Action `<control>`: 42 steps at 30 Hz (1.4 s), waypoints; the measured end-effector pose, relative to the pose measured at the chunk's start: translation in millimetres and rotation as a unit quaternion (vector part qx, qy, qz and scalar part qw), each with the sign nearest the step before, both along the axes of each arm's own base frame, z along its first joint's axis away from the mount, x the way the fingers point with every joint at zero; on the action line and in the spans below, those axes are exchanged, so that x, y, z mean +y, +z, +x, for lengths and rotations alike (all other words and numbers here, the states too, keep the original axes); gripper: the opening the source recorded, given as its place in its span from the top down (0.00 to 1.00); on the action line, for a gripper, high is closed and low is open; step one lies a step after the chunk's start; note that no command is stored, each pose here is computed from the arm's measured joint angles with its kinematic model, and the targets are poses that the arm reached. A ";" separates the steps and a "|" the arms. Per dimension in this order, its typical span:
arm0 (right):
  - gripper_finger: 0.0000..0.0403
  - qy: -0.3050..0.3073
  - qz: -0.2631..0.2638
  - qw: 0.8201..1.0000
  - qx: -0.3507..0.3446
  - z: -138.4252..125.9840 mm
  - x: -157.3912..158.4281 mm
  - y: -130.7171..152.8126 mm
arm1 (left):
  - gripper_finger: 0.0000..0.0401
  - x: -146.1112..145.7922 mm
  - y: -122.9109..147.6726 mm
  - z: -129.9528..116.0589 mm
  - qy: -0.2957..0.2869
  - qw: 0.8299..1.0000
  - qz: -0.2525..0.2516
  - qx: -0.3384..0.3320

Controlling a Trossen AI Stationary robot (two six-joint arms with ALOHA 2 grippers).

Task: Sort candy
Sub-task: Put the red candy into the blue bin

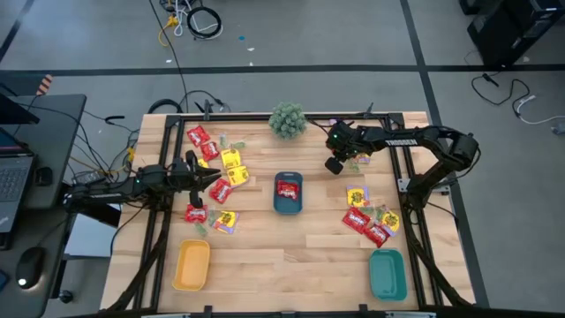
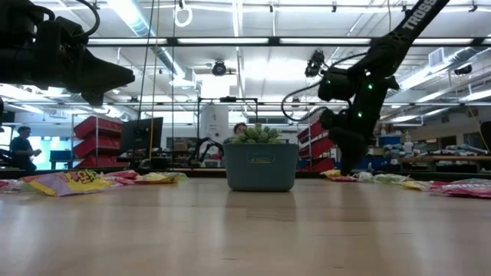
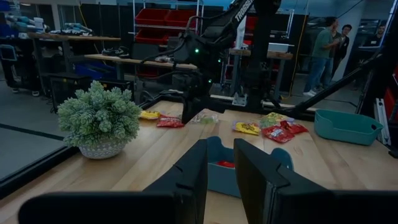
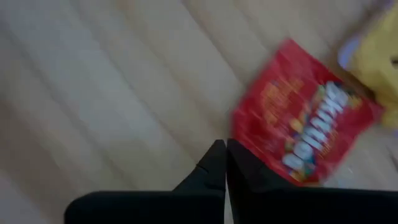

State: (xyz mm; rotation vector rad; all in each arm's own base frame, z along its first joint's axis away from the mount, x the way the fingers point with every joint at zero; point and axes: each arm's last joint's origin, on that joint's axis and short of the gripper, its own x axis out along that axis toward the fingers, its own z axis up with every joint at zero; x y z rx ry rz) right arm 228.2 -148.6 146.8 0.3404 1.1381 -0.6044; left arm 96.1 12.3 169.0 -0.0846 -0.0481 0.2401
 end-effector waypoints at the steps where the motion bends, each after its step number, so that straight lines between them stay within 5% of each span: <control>1: 1.00 0.007 0.000 1.000 0.000 3.7 2.2 3.3 | 0.80 0.0 0.0 0.0 0.000 1.000 0.000 0.000; 9: 0.98 0.015 -0.027 1.000 0.004 24.7 15.6 23.3 | 0.80 0.0 0.0 0.0 0.000 1.000 0.000 0.000; 23: 0.66 -0.049 -0.027 0.998 0.014 -0.8 -1.3 1.0 | 0.80 0.0 -0.4 0.0 0.000 1.000 0.000 0.003; 34: 0.71 -0.070 -0.031 0.997 0.011 -15.5 -6.7 -13.6 | 0.80 0.0 -0.5 0.0 0.000 1.000 0.000 0.003; 42: 0.87 -0.049 -0.003 0.999 -0.008 -17.0 -5.3 -17.4 | 0.80 0.0 -0.6 0.0 0.000 1.000 0.000 0.003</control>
